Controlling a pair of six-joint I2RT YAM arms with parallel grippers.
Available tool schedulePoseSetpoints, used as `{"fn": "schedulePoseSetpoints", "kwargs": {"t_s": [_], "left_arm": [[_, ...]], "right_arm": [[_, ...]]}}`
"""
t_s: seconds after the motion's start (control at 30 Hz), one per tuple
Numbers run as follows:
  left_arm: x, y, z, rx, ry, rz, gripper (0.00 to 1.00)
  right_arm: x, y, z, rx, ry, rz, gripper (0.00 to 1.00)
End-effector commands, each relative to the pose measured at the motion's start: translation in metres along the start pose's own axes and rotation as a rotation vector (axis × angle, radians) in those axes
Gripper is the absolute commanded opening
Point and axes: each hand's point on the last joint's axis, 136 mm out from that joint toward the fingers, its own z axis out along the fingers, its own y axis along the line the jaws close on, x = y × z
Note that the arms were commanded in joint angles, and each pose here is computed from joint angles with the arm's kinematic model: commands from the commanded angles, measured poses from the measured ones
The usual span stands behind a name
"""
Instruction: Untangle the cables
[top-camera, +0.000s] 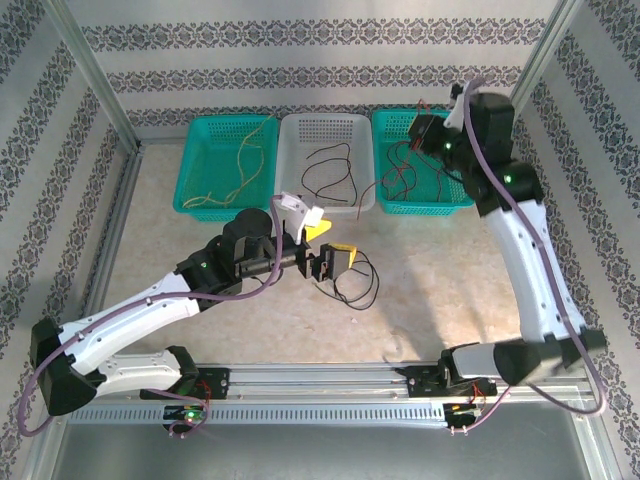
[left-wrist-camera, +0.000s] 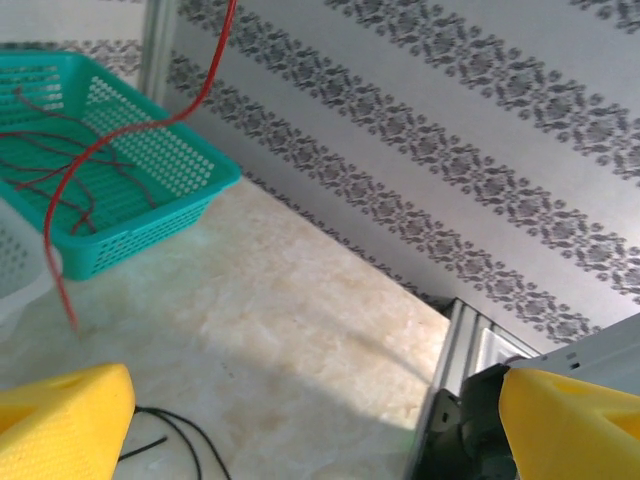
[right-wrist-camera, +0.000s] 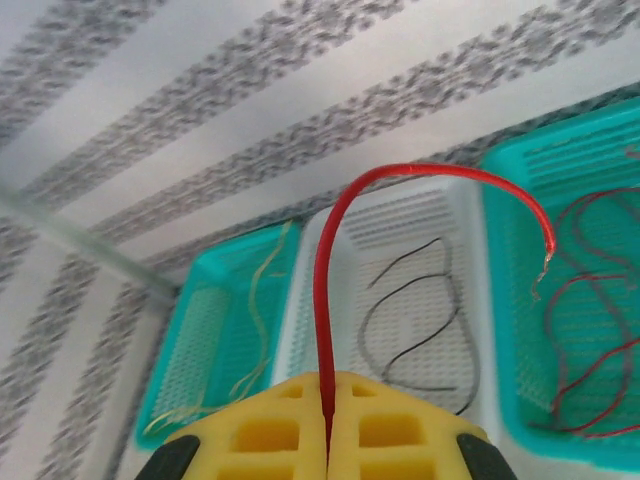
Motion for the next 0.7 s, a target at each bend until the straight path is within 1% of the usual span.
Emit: {"fn": "schedulePoseSetpoints", "kwargs": {"t_s": [0.0, 0.1, 0.2, 0.23, 0.27, 0.3, 0.33, 0.4, 0.47, 0.53, 0.6, 0.67], "left_arm": [[0.014, 0.034, -0.007, -0.157, 0.027, -0.051, 0.95], [0.019, 0.055, -0.012, -0.247, 0.026, -0.087, 0.98], [0.023, 0.070, -0.017, -0.303, 0.020, -0.113, 1.00], [0.024, 0.073, -0.019, -0.314, 0.015, -0.117, 1.00], [0.024, 0.076, -0.020, -0.323, 0.012, -0.121, 1.00], [0.023, 0.077, -0.022, -0.333, 0.003, -0.121, 1.00], [0.023, 0.080, -0.023, -0.347, -0.002, -0.126, 1.00], [0.023, 0.087, -0.026, -0.377, -0.008, -0.137, 1.00], [0.024, 0.092, -0.028, -0.401, -0.013, -0.147, 1.00], [0.027, 0.099, -0.030, -0.429, -0.016, -0.157, 1.00], [0.028, 0.102, -0.030, -0.437, -0.020, -0.167, 1.00], [0.028, 0.103, -0.028, -0.425, -0.011, -0.179, 1.00]], "right_arm": [[-0.040, -0.025, 0.016, 0.103, -0.067, -0.056, 0.00], [-0.059, -0.054, 0.044, 0.198, -0.059, -0.065, 0.00], [-0.059, -0.085, 0.075, 0.271, -0.016, -0.061, 0.00], [-0.056, -0.097, 0.085, 0.296, 0.005, -0.057, 0.04], [-0.053, -0.106, 0.093, 0.318, 0.025, -0.057, 0.12], [-0.047, -0.118, 0.102, 0.346, 0.052, -0.055, 0.23], [-0.040, -0.127, 0.110, 0.368, 0.082, -0.054, 0.31], [-0.028, -0.141, 0.119, 0.393, 0.139, -0.044, 0.31], [-0.016, -0.143, 0.120, 0.392, 0.177, -0.038, 0.33], [-0.008, -0.140, 0.116, 0.381, 0.180, -0.037, 0.48], [0.000, -0.131, 0.107, 0.372, 0.177, -0.058, 0.54], [0.011, -0.119, 0.094, 0.359, 0.185, -0.084, 0.56]]}}
